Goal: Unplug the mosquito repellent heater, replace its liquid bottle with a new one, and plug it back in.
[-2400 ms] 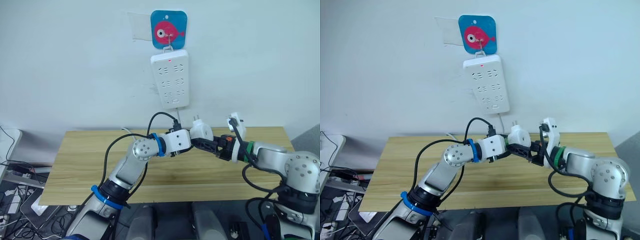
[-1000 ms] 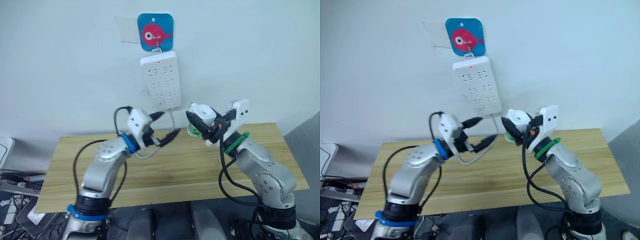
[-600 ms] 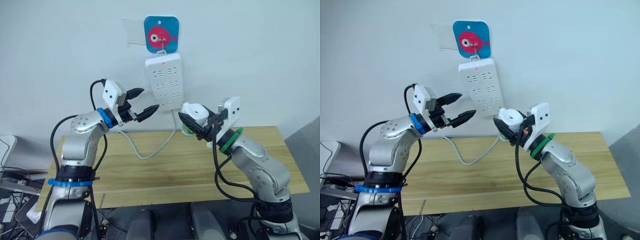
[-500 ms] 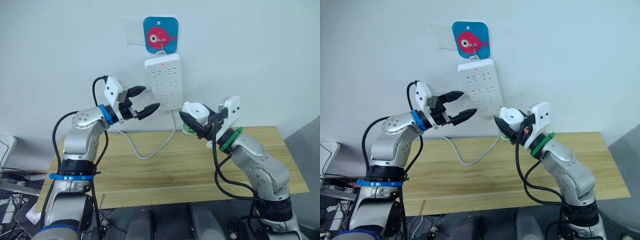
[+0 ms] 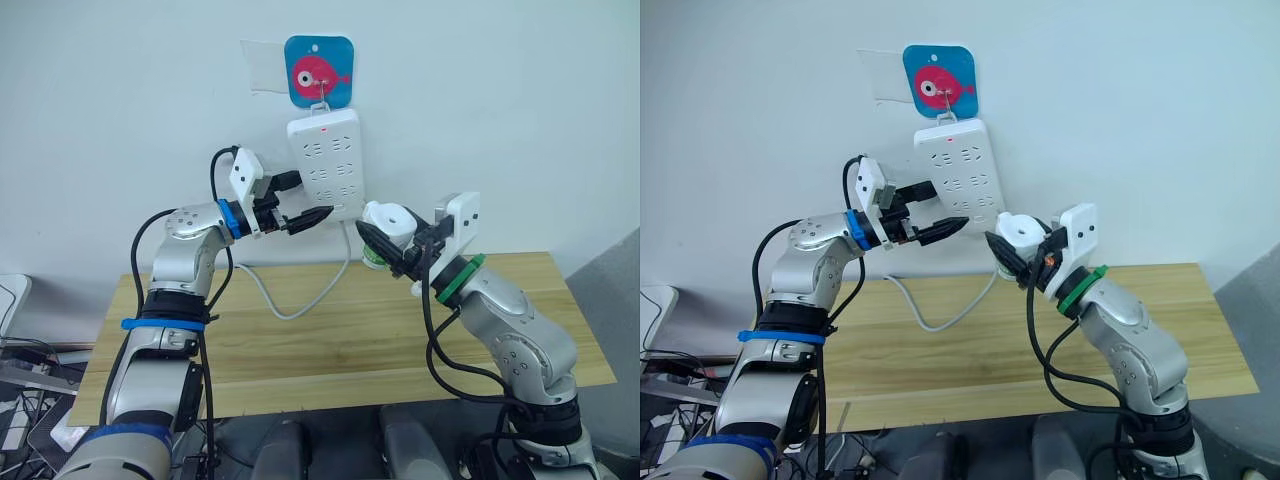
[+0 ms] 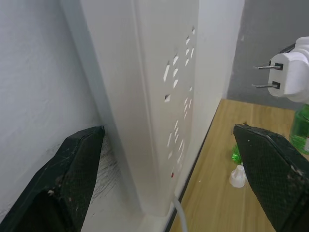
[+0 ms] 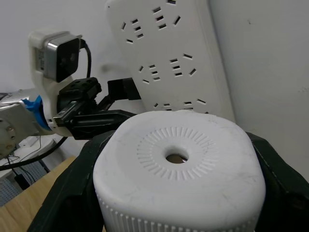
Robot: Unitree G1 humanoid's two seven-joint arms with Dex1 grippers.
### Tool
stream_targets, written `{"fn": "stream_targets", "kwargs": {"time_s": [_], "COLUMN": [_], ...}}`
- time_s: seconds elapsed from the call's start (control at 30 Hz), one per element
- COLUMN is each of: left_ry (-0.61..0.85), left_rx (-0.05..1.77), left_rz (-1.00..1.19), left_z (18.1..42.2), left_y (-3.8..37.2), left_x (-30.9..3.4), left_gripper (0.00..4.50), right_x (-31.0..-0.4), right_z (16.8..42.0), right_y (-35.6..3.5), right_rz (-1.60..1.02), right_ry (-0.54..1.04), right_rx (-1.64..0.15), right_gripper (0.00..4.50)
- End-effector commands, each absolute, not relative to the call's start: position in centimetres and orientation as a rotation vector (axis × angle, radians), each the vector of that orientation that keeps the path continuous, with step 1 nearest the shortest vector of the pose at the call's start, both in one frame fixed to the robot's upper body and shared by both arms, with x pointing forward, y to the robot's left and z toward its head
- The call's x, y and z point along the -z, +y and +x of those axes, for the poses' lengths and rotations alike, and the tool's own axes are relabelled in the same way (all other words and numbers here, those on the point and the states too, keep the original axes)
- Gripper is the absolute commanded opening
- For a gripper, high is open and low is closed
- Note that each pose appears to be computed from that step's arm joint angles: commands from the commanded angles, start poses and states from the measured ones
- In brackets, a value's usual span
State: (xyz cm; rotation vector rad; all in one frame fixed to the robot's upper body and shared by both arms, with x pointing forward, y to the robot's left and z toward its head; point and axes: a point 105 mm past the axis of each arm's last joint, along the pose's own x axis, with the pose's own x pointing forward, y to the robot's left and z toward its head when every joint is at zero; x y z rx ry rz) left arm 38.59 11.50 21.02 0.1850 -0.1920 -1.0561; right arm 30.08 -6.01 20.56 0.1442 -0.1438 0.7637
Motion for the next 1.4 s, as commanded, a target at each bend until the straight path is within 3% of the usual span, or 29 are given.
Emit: {"fn": "stream_targets", "kwargs": {"time_s": [0.03,0.3,0.8,1.4], "left_ry": [-0.247,-0.244,-0.187,-0.174], "left_rx": [1.080,1.075,1.111,1.115], "left_rz": [0.199,0.159,0.158,0.185], "left_z": [38.4,38.4,37.9,37.6], "left_y": [11.0,11.6,11.5,11.7], "left_x": [-22.5,-22.7,-22.2,-21.7], "left_gripper": [3.84,1.39,1.34,1.34], "right_x": [-22.5,-23.2,-21.4,-22.1], "right_z": [29.2,29.4,32.3,32.5], "right_y": [-5.3,-4.5,-3.5,-2.5], "right_rz": [0.137,0.133,0.045,0.020], "right_ry": [-0.222,-0.224,-0.166,-0.203], "right_rx": [-0.791,-0.800,-0.712,-0.737], "right_gripper": [3.14,3.14,3.14,3.14]}}
